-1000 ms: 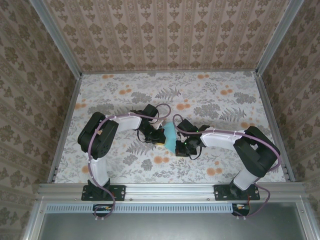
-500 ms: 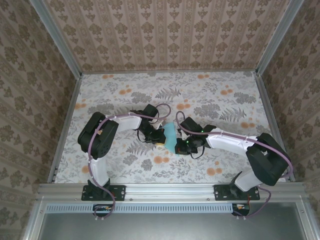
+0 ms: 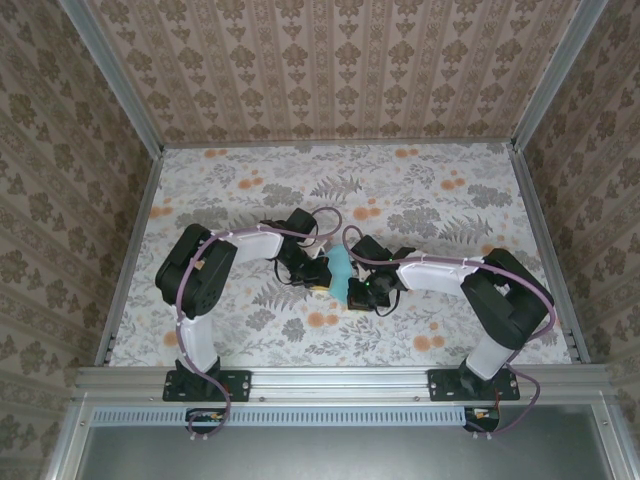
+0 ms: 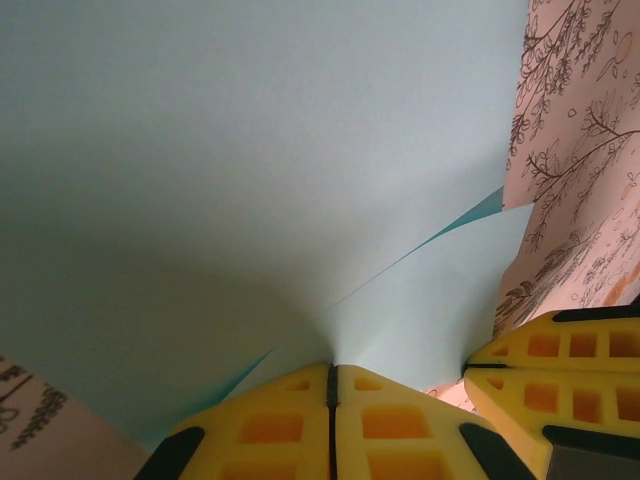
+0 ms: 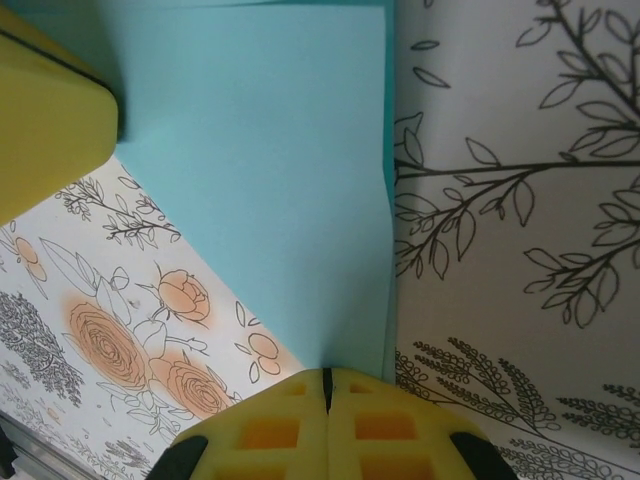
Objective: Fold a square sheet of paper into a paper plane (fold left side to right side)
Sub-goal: Third fold the triangle at the center of the table.
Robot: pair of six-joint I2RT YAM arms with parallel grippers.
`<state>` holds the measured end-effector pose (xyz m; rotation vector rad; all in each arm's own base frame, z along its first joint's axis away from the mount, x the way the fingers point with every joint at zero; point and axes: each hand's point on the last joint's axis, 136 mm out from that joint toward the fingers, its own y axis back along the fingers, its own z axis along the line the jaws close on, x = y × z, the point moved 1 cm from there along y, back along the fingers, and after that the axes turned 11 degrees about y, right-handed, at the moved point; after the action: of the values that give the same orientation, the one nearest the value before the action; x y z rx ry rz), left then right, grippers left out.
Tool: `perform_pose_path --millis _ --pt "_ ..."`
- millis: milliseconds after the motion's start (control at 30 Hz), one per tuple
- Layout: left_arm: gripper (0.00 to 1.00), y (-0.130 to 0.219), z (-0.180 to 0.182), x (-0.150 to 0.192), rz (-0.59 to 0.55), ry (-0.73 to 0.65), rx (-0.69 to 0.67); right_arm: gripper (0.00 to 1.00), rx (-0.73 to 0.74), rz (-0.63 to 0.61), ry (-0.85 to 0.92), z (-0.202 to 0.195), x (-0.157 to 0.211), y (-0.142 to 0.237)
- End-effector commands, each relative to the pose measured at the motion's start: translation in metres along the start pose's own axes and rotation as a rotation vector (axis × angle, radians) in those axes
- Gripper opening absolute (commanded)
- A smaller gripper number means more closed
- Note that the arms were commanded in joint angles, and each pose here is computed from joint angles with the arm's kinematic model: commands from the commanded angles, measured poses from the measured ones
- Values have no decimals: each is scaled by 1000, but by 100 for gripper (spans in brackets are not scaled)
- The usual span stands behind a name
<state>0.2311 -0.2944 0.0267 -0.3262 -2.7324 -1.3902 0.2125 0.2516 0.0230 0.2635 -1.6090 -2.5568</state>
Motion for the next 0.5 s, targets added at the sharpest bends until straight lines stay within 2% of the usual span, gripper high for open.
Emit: perform_pose_path --millis 0,233,467 --pt "9 15 3 -3 -58 -20 -70 2 105 62 -49 -24 14 -7" --pt "8 36 -36 5 -73 -147 33 0 133 93 -49 -32 21 -12" --pt "7 24 -50 23 7 -194 79 0 124 90 -43 -30 19 -13"
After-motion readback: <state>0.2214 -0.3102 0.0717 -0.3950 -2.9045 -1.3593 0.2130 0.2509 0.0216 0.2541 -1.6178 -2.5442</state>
